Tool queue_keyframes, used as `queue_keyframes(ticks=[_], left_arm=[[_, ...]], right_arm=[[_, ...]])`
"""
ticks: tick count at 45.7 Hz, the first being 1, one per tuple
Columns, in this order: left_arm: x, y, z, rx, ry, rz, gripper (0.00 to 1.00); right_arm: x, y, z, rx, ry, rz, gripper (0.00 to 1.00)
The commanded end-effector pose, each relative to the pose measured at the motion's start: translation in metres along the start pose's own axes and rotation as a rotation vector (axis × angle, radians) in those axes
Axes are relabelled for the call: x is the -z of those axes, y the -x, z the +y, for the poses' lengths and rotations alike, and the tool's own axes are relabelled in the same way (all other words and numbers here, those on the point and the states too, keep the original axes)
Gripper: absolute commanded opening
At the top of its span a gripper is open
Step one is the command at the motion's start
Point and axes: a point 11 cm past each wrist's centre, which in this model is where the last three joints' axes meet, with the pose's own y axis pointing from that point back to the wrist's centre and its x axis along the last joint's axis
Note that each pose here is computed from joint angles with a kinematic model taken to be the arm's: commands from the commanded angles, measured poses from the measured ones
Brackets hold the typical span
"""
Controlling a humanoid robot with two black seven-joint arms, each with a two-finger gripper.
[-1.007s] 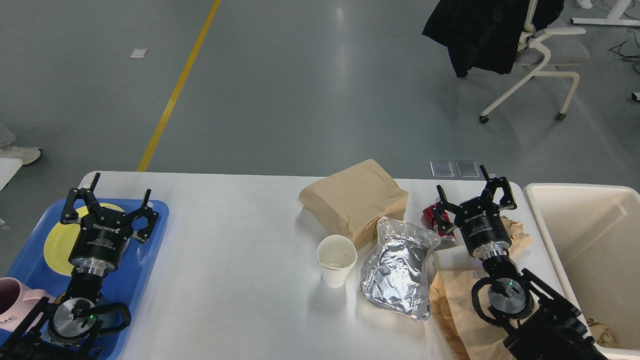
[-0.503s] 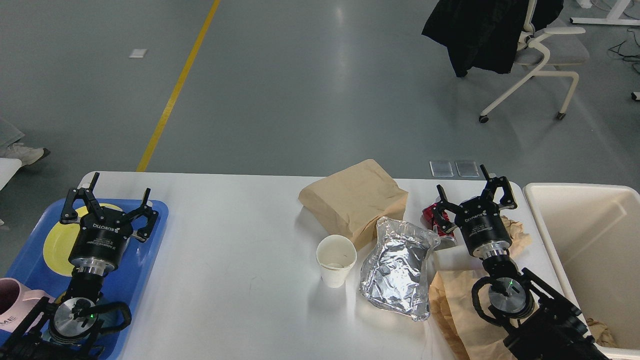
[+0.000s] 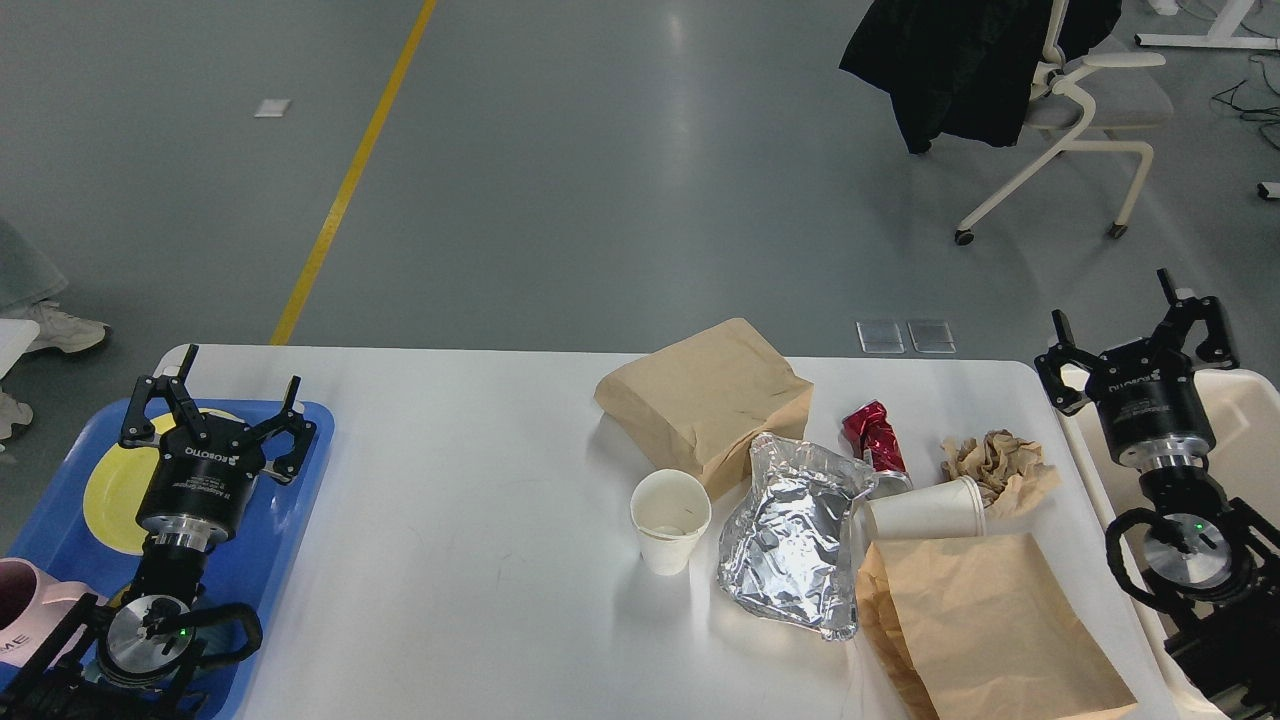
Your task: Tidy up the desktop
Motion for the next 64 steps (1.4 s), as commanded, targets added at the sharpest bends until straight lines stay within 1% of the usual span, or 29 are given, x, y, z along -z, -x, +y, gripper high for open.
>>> queue_keyframes(ticks=[1, 7, 14, 21, 34, 39, 44, 54, 61, 64], left_arm=[[0.0, 0.0, 0.0, 0.0, 0.0, 0.0, 0.96], [0.0, 0.001, 0.0, 0.003, 0.0, 0.001, 0.96], [0.0, 0.0, 0.0, 0.001, 0.0, 0.0, 0.96], [0.0, 0.0, 0.0, 0.0, 0.0, 0.0, 0.96], [0.0, 0.0, 0.0, 0.001, 0.0, 0.0, 0.96], [0.0, 0.0, 0.0, 0.0, 0.0, 0.0, 0.96], [0.001, 0.001, 0.0, 0.003, -0.001, 0.0, 0.96], [0.001, 0.0, 0.0, 0.001, -0.001, 0.0, 0.96], [0.001, 0.0, 0.0, 0.001, -0.001, 0.0, 0.96], [0.001, 0.0, 0.0, 0.001, -0.001, 0.0, 0.96]], right_arm=[[-0.007, -0.004, 0.008, 0.001, 0.033, 0.012, 1.0], [-0.022, -0.003, 0.013, 0.0, 0.068, 0.011, 1.0], [-0.067, 0.02, 0.017, 0.031, 0.141, -0.038, 1.0], [-0.091, 0.033, 0.019, 0.037, 0.171, -0.07, 1.0], [-0.111, 0.048, 0.017, 0.032, 0.197, -0.079, 1.0], [-0.107, 0.049, 0.014, 0.042, 0.193, -0.069, 1.0], [-0.095, 0.059, -0.001, 0.071, 0.168, -0.06, 1.0], [-0.075, 0.05, -0.007, 0.081, 0.169, 0.012, 1.0], [-0.041, 0.025, -0.003, 0.108, 0.226, 0.18, 1.0], [-0.035, 0.024, 0.001, 0.178, 0.308, 0.276, 1.0]])
